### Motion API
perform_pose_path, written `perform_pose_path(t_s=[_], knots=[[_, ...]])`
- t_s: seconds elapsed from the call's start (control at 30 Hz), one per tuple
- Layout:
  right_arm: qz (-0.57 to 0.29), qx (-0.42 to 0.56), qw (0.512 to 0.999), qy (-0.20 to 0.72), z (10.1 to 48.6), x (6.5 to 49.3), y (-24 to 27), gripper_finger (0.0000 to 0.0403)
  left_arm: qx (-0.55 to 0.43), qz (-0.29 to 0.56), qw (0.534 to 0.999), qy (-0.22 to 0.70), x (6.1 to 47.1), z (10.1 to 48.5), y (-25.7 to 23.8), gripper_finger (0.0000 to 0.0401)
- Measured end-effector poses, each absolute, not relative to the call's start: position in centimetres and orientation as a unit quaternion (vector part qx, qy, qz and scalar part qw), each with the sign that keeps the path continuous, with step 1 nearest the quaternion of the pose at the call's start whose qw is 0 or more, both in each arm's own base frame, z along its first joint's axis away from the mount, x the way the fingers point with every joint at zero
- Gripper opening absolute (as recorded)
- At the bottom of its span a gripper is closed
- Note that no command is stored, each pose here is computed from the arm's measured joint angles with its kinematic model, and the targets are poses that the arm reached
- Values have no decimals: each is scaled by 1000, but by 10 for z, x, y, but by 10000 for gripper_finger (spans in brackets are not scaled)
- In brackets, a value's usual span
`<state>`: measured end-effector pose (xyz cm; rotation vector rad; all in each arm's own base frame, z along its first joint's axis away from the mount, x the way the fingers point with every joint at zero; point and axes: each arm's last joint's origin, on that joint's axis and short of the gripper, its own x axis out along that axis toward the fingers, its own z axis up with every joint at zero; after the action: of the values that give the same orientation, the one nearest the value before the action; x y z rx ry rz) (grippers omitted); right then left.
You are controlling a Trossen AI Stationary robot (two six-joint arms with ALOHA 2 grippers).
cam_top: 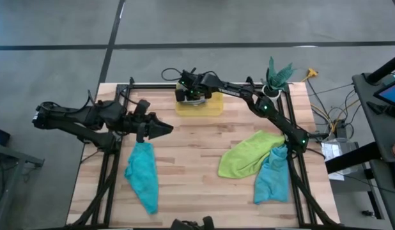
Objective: Fold microfiber towels
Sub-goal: Put the gray microfiber cloth into the bin
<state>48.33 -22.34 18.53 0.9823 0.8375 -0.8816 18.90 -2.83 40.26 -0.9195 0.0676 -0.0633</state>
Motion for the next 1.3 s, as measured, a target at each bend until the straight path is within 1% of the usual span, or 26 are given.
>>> perform_pose_path(t_s=[0.07,0.13,0.3,0.43,0.53,0.63,0.8,0.83,0.93,1.0,1.07,1.13,1.23,1.3], knots=[[-385,435,718,382,190,484,-219,11,-428,-28,903,25,186,404,-27,140],[-378,414,736,380,206,483,-212,11,-411,-3,912,15,183,405,-25,140],[-428,327,762,360,269,460,-199,11,-365,121,923,-24,179,403,-12,140],[-448,289,771,347,315,433,-195,11,-346,197,917,-20,185,396,-1,130],[-443,275,779,348,346,412,-188,11,-347,233,909,-3,201,387,8,110],[-437,262,790,341,378,388,-180,11,-351,267,897,29,219,377,19,78],[-424,224,830,284,438,345,-162,11,-331,308,884,116,259,348,42,14],[-421,217,836,276,447,337,-159,11,-330,317,879,132,267,340,47,7],[-413,199,849,264,464,321,-152,11,-361,352,846,176,286,318,68,5],[-408,186,853,268,469,314,-148,11,-388,366,822,201,297,307,81,2],[-405,178,852,278,472,307,-145,11,-396,380,806,223,306,301,93,1],[-405,176,851,285,473,304,-144,11,-384,392,798,249,316,300,103,0],[-395,159,853,302,471,303,-143,11,-342,408,799,280,332,307,118,0],[-388,143,856,310,471,303,-142,11,-330,424,789,299,343,309,129,0]])
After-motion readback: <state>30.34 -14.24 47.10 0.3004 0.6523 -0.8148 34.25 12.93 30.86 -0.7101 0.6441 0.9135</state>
